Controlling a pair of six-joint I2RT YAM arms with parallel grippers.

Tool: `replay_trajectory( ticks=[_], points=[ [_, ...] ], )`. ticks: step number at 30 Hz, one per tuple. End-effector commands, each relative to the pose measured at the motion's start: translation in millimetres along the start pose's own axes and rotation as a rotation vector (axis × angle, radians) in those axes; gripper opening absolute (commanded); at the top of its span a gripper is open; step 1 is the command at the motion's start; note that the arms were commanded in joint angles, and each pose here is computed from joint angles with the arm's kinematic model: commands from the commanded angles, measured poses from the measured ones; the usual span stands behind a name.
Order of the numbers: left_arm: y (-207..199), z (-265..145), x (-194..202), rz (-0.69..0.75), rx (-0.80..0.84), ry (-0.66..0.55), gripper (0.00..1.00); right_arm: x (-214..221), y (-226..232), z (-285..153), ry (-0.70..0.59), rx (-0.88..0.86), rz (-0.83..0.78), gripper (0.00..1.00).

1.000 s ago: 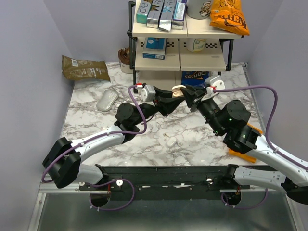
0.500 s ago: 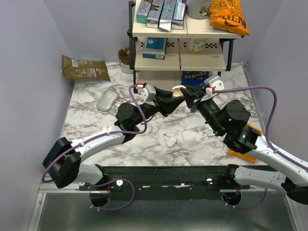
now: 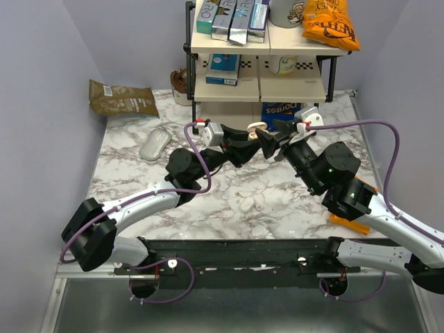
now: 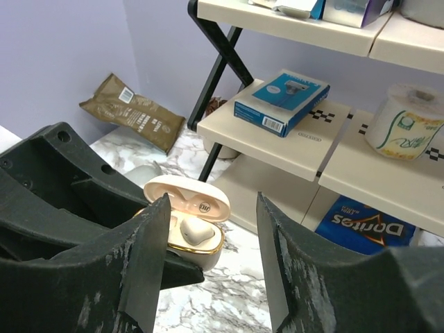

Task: Insert the wireless bluetooth earbuds into the charging case
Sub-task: Insert the right earbud into the right side groove of the charging case, then pick up the left earbud from the center of the board.

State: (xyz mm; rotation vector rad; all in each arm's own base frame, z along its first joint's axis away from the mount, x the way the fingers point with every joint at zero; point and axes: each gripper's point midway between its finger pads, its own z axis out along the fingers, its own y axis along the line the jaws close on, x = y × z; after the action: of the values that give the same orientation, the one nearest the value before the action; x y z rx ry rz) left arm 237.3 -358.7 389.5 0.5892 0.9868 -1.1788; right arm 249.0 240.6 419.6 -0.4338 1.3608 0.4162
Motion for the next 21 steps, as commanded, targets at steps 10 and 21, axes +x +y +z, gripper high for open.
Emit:
replay_trajectory(
  ticks=[10, 21],
  points=[
    [1, -2, -21, 0.047, -0.012, -0.075, 0.0, -52, -34, -25, -0.099, 0.133, 0.18, 0.76],
    [-1, -60, -6, 0.089, -0.089, -0.043, 0.0, 42, -48, -38, 0.127, 0.257, 0.148, 0.77]
  ],
)
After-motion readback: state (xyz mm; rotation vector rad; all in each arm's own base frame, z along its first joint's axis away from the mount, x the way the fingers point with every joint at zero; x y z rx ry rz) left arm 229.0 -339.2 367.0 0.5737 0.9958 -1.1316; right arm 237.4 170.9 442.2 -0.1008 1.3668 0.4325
